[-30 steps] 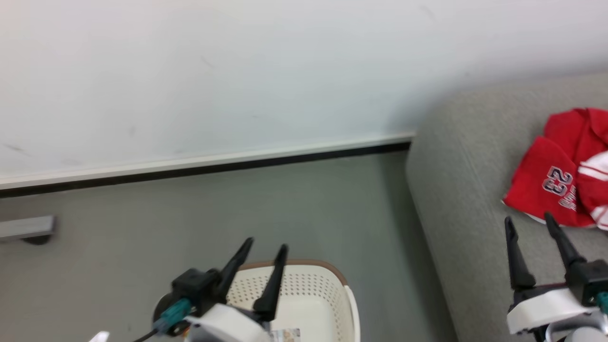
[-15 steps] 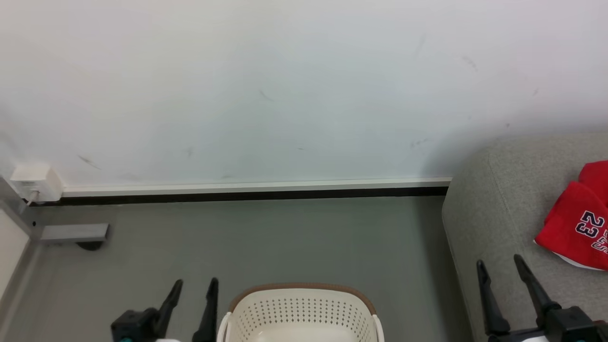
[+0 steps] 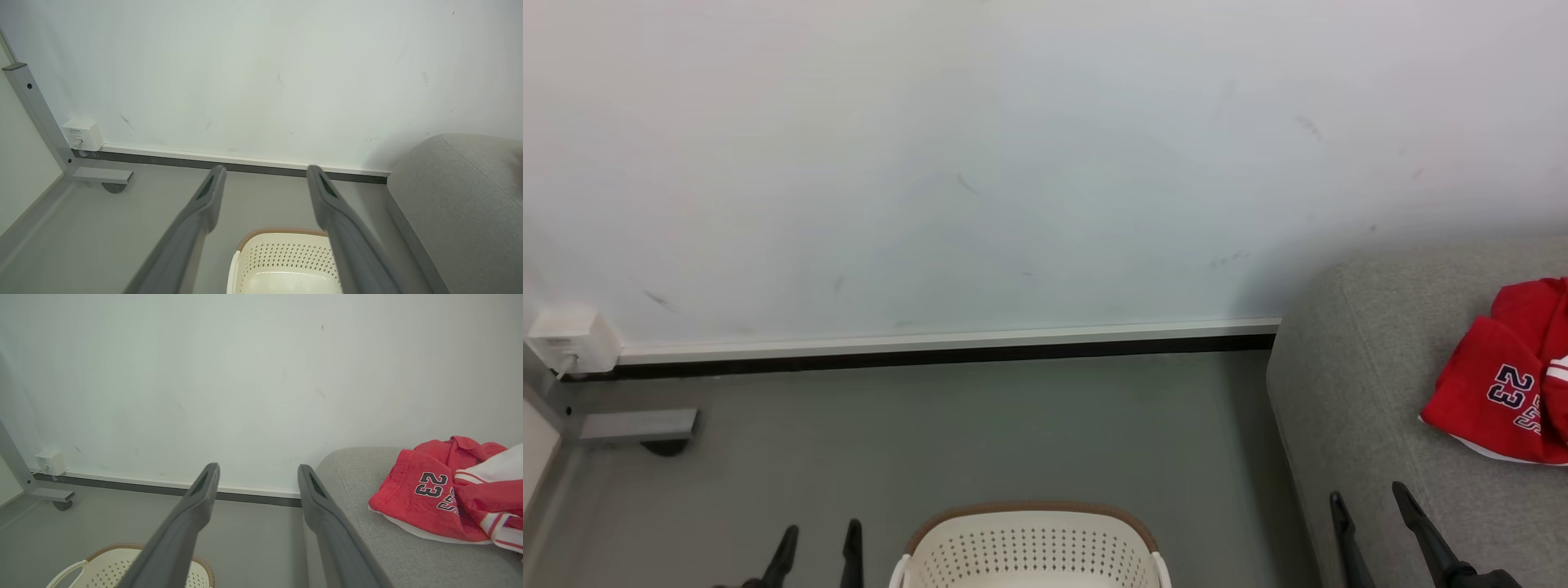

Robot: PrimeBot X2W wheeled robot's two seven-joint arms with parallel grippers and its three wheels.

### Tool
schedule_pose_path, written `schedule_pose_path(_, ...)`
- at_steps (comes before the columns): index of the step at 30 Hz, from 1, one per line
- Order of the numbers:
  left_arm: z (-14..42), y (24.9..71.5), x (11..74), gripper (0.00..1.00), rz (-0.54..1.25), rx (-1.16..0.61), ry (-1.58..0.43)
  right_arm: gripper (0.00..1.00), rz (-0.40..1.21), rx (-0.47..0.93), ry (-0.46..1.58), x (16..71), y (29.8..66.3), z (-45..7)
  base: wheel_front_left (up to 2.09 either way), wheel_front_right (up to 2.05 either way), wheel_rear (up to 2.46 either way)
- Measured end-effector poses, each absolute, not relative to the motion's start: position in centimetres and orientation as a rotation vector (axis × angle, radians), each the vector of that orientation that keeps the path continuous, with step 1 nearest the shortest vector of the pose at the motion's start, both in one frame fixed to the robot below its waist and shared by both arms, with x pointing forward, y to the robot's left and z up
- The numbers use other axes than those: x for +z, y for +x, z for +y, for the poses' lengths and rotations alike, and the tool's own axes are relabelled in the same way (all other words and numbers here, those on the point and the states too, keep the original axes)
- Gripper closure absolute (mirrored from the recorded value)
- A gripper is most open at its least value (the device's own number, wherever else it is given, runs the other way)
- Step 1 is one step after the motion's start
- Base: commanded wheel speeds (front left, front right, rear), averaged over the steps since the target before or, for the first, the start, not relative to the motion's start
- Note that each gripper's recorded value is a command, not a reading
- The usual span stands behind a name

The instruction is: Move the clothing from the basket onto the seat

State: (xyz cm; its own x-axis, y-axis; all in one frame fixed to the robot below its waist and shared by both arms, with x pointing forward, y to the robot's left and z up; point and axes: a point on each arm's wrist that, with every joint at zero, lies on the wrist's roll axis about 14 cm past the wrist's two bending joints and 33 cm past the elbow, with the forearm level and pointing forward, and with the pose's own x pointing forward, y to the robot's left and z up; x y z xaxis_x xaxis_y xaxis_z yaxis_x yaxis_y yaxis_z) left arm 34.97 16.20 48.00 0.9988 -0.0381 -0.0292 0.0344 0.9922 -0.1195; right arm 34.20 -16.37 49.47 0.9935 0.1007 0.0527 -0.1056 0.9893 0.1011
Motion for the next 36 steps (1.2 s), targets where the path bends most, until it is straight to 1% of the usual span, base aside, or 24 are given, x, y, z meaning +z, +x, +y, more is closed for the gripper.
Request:
schedule_pose_path(10,15.8,34.4,47.4,0.00,0.041,-0.054,-0.140,0.00,-0.061,0.078,0.105,49.8,33.8,-17.2,0.00,0.00,0.00)
schedule_pose_path(25,16.4,34.1,47.2,0.00,0.034,-0.037,-0.130,0.00,-0.053,0.106,0.105,49.6,34.0,-16.3,0.00,0.00,0.00)
schedule_pose_path(26,16.3,34.0,47.0,1.00,0.042,-0.037,-0.131,1.00,-0.044,0.106,0.105,49.4,33.9,-16.3,0.00,0.00,0.00)
schedule_pose_path(29,16.1,33.8,46.1,1.00,0.075,-0.033,-0.146,1.00,-0.017,0.105,0.117,48.6,33.7,-16.2,0.00,0.00,0.00)
schedule_pose_path(36,17.0,33.9,45.6,1.00,0.114,0.009,-0.275,1.00,0.004,0.067,0.261,48.3,33.8,-16.8,0.00,0.00,0.00)
